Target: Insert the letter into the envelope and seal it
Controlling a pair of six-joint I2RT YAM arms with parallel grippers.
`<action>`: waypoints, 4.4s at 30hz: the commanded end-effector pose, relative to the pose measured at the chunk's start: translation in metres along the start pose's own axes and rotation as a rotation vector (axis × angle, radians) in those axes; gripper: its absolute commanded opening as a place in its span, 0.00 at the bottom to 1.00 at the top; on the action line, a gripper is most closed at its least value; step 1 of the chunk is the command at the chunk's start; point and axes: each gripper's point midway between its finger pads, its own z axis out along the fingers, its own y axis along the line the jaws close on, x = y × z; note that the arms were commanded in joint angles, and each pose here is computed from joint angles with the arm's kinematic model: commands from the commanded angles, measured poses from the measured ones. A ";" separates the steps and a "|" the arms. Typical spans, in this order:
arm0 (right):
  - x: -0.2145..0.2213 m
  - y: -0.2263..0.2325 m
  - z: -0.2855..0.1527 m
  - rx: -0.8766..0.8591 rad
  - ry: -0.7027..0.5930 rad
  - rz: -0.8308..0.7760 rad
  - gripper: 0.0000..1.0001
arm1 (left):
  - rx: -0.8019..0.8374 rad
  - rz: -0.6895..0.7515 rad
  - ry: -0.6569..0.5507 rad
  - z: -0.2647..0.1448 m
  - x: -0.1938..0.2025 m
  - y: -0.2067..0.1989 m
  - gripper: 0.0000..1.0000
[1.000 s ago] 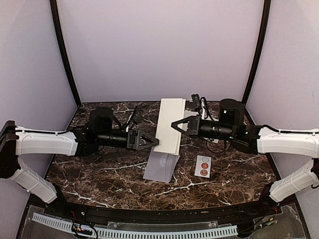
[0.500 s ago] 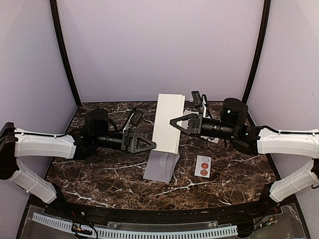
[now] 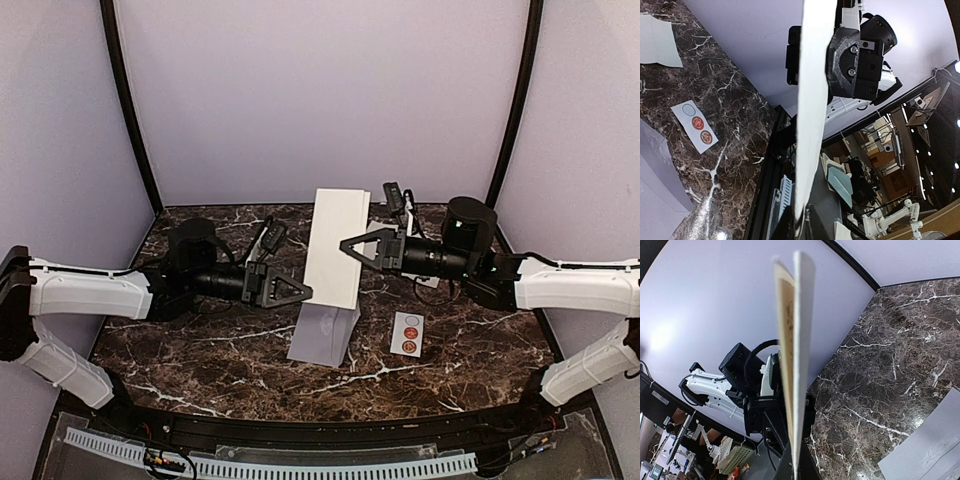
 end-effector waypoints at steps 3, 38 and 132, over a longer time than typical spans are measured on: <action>-0.009 0.012 -0.001 -0.049 -0.027 -0.049 0.00 | -0.003 0.025 -0.035 -0.006 -0.007 -0.008 0.25; 0.054 0.003 0.010 0.033 0.129 0.027 0.00 | -0.003 0.093 -0.070 -0.020 -0.040 -0.009 0.68; 0.143 -0.234 -0.010 0.933 0.409 0.464 0.00 | -0.745 -0.237 0.100 -0.017 0.042 0.252 0.45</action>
